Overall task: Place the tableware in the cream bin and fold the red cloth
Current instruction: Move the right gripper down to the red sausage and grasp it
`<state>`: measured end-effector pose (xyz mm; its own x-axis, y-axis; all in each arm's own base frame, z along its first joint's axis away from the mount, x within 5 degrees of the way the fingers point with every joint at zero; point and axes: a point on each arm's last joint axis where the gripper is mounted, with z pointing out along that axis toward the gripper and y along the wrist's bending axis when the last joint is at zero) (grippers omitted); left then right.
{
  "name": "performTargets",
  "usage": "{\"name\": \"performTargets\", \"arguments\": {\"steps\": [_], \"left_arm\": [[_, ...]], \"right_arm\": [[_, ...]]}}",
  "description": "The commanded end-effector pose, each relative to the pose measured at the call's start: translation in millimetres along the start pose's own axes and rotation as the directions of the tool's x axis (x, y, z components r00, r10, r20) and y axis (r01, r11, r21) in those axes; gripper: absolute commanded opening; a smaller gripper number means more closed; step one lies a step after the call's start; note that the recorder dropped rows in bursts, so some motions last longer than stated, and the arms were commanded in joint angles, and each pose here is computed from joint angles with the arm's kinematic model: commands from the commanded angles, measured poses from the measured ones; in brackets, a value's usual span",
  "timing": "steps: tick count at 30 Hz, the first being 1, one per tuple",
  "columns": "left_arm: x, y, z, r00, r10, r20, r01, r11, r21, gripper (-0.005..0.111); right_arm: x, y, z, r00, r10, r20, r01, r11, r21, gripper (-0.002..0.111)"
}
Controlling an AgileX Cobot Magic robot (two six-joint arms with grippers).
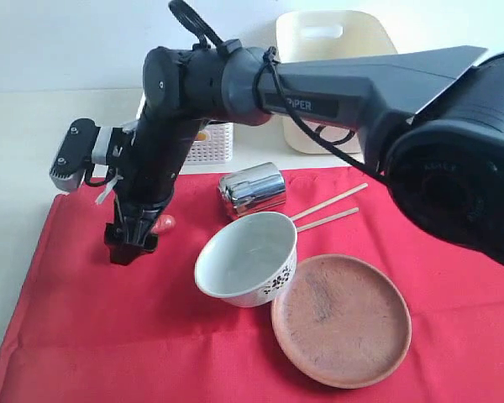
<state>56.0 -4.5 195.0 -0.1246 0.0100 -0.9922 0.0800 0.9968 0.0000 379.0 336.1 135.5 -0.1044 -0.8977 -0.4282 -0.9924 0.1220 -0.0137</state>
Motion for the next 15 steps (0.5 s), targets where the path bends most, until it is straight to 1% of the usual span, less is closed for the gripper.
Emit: {"name": "performTargets", "arguments": {"steps": [1, 3, 7, 10, 13, 15], "left_arm": [[1, 0.0, 0, 1.0, 0.005, 0.005, -0.005, 1.0, 0.0, 0.0], [1, 0.0, 0, 1.0, 0.005, 0.005, -0.005, 1.0, 0.0, 0.0], [1, 0.0, 0, 1.0, 0.005, 0.005, -0.005, 1.0, 0.0, 0.0], [1, 0.0, 0, 1.0, 0.005, 0.005, -0.005, 1.0, 0.0, 0.0], [1, 0.0, 0, 1.0, 0.005, 0.005, -0.005, 1.0, 0.0, 0.0], [1, 0.0, 0, 1.0, 0.005, 0.005, -0.005, 1.0, 0.0, 0.0]], "right_arm": [[5, -3, 13, 1.0, -0.022, -0.018, 0.023, 0.999, 0.023, 0.09], [11, -6, 19, 0.997, -0.047, -0.057, 0.049, 0.998, 0.036, 0.088], [14, -6, 24, 0.997, -0.046, -0.066, 0.048, 0.998, 0.029, 0.084], [13, -5, 24, 0.997, -0.045, -0.065, 0.047, 0.999, 0.028, 0.079], [13, -5, 24, 0.997, -0.045, -0.065, 0.047, 0.999, 0.028, 0.068], [13, -5, 24, 0.997, -0.045, -0.065, 0.047, 0.999, 0.028, 0.057]]}}
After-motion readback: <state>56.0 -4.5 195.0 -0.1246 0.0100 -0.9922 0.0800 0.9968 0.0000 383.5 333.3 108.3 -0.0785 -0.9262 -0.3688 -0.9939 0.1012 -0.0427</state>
